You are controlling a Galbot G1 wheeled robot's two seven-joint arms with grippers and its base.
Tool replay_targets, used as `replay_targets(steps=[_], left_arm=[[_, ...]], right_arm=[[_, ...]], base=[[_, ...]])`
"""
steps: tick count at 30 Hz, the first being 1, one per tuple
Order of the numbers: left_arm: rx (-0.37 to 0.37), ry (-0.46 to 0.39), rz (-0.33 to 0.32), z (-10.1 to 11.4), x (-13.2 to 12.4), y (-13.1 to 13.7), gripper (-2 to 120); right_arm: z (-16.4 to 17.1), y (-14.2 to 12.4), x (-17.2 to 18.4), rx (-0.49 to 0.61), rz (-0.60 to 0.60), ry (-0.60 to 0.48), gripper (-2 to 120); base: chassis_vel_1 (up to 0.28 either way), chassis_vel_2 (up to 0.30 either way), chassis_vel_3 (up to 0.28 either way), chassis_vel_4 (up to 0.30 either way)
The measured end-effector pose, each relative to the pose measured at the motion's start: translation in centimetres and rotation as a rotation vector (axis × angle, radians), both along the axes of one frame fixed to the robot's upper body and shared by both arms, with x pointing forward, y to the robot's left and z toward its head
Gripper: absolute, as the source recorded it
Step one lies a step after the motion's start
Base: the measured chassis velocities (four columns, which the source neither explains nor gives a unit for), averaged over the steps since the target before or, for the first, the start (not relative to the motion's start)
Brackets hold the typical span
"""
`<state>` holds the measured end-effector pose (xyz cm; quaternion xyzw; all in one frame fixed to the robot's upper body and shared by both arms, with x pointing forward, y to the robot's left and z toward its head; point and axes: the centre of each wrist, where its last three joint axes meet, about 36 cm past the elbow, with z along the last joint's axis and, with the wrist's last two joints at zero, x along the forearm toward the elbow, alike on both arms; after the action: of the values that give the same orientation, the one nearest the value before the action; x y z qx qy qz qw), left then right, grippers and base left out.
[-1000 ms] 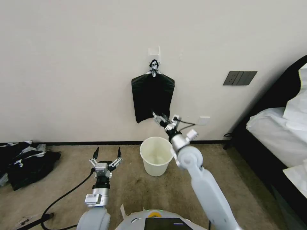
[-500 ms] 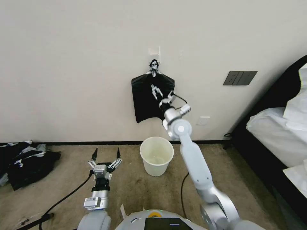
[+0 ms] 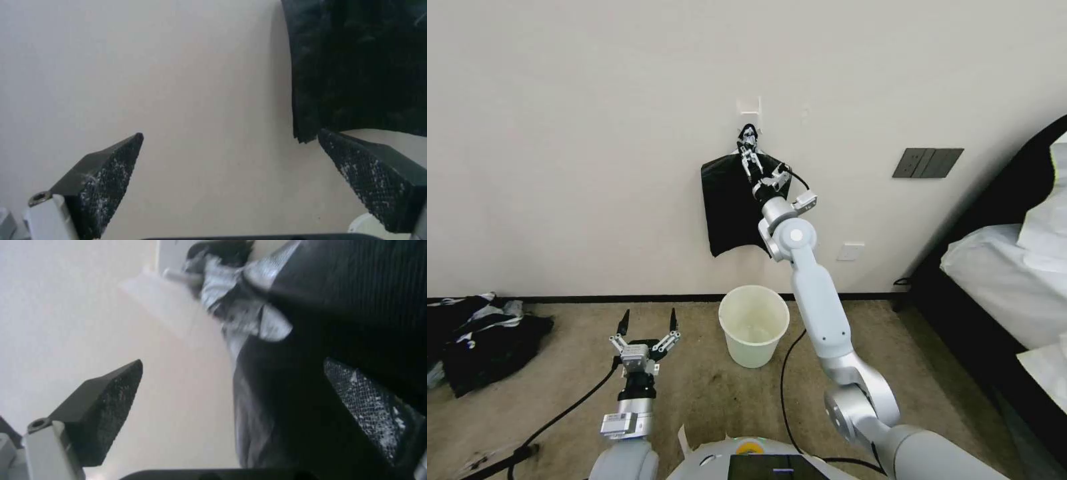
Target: Place a trash bag onto the trash bin.
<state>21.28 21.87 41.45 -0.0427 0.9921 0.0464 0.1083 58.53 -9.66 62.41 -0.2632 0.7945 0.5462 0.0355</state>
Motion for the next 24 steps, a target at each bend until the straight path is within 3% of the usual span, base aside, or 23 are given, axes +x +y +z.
replay_targets(steps=[24], left_arm=[[0.001,-0.01,0.0,0.4,-0.1,0.1,100]], right_arm=[[1.7,-0.4,2.6,0.01,0.002,-0.077,99]], base=[[0.0,0.0,0.0,0.0]])
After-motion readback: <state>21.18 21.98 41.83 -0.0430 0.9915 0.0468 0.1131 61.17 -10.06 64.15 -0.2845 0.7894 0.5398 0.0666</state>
